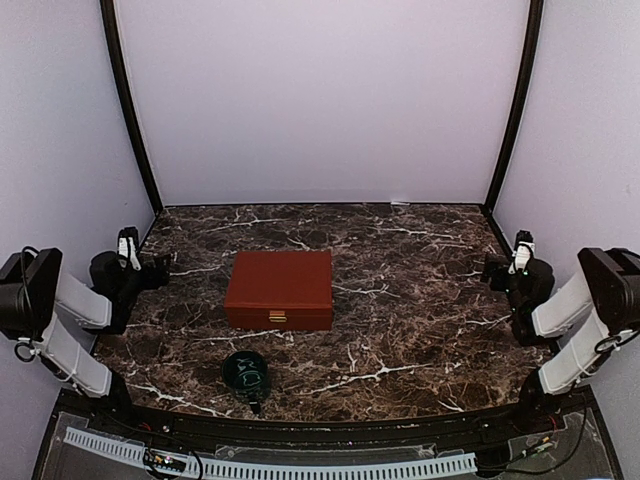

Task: Organize the mixed jewelry
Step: Reset both arms

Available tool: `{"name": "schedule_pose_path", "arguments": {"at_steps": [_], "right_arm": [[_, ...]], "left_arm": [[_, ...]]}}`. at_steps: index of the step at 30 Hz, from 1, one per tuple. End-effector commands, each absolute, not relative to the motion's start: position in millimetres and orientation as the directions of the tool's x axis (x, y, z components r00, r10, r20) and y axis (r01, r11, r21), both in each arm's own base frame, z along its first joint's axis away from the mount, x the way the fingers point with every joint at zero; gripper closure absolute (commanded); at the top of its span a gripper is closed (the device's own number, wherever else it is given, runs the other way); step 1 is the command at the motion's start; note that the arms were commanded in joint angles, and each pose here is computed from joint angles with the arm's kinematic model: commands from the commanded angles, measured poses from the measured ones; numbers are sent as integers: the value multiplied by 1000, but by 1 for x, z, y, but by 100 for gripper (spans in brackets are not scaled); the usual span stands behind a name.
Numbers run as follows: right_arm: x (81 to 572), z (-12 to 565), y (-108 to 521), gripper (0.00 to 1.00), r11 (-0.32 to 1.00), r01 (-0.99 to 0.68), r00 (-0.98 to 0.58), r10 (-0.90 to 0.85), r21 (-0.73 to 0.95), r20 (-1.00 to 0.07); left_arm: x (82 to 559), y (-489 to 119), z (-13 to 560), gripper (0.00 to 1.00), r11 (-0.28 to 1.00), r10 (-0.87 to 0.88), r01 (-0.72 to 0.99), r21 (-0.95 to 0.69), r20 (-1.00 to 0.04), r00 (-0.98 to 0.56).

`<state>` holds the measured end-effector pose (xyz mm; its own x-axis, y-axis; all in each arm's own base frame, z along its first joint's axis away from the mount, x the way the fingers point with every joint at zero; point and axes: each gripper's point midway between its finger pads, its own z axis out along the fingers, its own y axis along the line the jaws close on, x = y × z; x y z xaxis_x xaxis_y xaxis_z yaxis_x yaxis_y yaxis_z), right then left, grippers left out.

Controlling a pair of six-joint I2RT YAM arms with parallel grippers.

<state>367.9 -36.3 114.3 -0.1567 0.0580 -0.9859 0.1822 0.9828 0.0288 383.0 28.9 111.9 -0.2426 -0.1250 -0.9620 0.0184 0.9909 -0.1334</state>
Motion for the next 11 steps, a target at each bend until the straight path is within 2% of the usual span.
{"name": "schedule_pose_path", "arguments": {"at_steps": [1,4,9,11], "right_arm": [[375,142,-25,1,993,118,-54,7,1,-999],[377,145,-26,1,992,128,-40,12,7,-999],[378,144,-27,1,991,130,-46,14,7,-999],[378,143,-27,1,991,132,-53,14,6,-998]], "left_arm": [[391,9,131,10,995,-26,95,-42,-986,-163],[395,1,125,10,995,47,90,31,-983,-180],[388,-2,124,9,995,60,92,48,-989,-133],[388,0,123,2,996,55,75,45,-988,-144]]}}
